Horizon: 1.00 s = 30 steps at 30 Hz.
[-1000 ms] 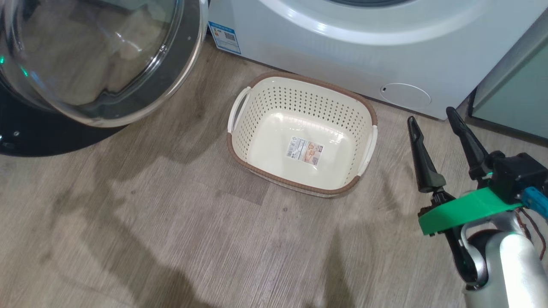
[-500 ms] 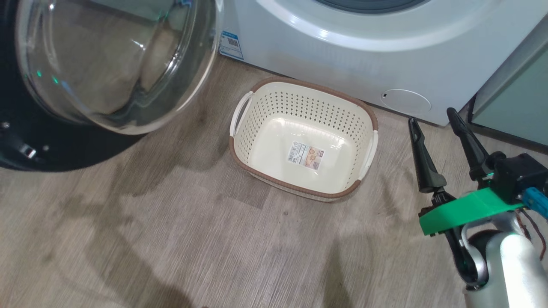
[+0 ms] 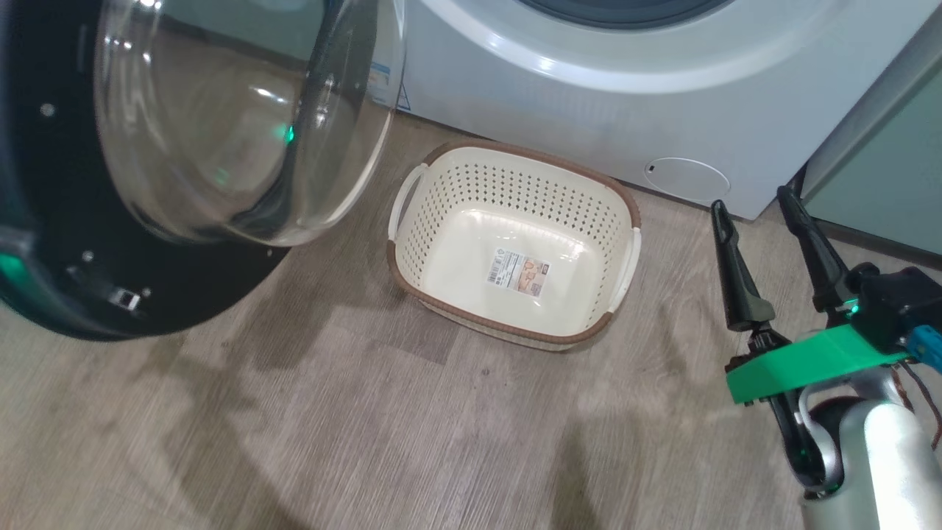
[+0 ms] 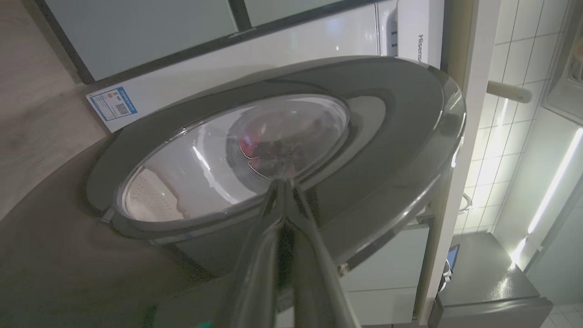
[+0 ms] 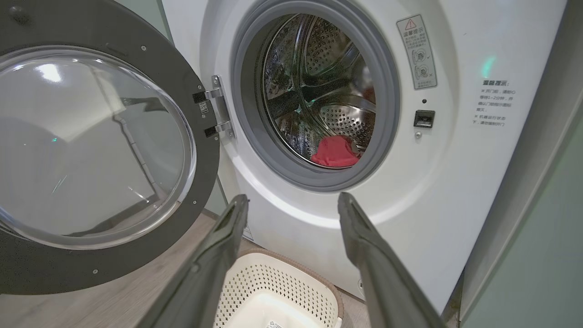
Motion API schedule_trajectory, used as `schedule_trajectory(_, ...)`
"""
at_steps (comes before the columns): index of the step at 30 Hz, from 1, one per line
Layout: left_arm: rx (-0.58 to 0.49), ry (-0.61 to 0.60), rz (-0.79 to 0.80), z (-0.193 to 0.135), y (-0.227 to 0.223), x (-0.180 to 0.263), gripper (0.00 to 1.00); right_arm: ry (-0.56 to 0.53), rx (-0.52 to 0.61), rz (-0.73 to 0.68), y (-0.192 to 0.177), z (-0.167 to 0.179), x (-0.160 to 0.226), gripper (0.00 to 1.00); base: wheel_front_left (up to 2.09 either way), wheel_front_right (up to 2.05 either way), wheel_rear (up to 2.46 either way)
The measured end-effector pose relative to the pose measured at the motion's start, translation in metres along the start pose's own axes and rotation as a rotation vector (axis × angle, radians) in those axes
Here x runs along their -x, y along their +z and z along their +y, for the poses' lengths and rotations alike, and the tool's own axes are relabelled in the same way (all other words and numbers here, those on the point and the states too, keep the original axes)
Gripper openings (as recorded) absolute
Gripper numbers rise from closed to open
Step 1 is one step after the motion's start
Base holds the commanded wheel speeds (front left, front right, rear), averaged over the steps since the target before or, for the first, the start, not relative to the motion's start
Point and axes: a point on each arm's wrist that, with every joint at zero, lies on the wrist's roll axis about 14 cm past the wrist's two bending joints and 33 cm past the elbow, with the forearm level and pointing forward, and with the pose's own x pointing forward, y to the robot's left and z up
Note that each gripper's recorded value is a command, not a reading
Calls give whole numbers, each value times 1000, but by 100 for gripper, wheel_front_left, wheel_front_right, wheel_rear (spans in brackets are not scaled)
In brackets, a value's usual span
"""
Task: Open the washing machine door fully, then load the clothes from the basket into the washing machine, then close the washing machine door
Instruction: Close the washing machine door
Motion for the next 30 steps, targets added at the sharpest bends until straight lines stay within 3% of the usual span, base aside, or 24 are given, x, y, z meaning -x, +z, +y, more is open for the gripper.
schedule_trajectory(30,-106,-273,599,-63,-168,-26,0,-166,-4,-89,26,-49,43,100,0,0,0)
